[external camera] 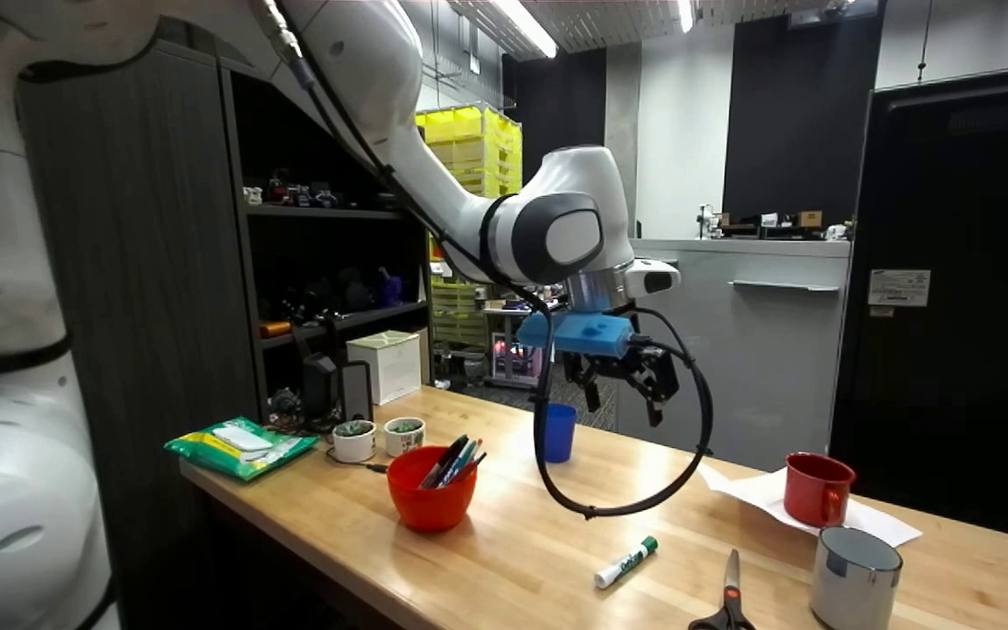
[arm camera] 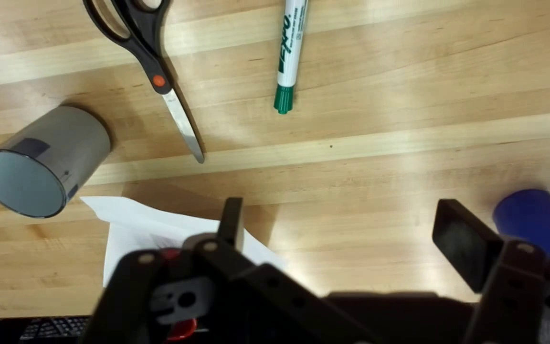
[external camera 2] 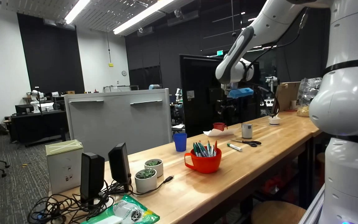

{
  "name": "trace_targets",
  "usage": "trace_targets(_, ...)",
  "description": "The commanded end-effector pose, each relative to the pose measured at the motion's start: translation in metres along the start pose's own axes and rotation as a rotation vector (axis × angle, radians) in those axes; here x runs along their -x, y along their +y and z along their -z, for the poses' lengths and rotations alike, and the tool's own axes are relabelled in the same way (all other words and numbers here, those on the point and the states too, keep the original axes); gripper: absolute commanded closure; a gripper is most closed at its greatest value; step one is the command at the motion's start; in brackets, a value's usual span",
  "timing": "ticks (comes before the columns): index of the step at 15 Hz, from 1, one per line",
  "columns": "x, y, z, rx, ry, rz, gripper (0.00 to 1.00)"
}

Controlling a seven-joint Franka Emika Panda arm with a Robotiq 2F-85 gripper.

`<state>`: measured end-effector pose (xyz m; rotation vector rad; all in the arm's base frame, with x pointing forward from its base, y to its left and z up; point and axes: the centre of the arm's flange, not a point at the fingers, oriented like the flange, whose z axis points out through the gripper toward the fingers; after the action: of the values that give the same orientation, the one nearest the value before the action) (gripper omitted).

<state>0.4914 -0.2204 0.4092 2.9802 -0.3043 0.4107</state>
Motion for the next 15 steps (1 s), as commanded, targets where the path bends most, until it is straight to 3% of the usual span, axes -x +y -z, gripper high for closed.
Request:
trace_targets(1, 0.036, 0.001, 0.037, -0.048, 0.056, 0.053, 0.0)
trace_targets(4, 0.054, 0.003, 0.056, -0.056, 0.082, 0.085, 0.0)
trace_targets(5, 0.028, 0.004, 0.036, -0.03, 0.052, 0.059, 0.0)
trace_targets(15, 0.03, 0.005, 0.032, -0.03, 0.043, 0.059, 0.0)
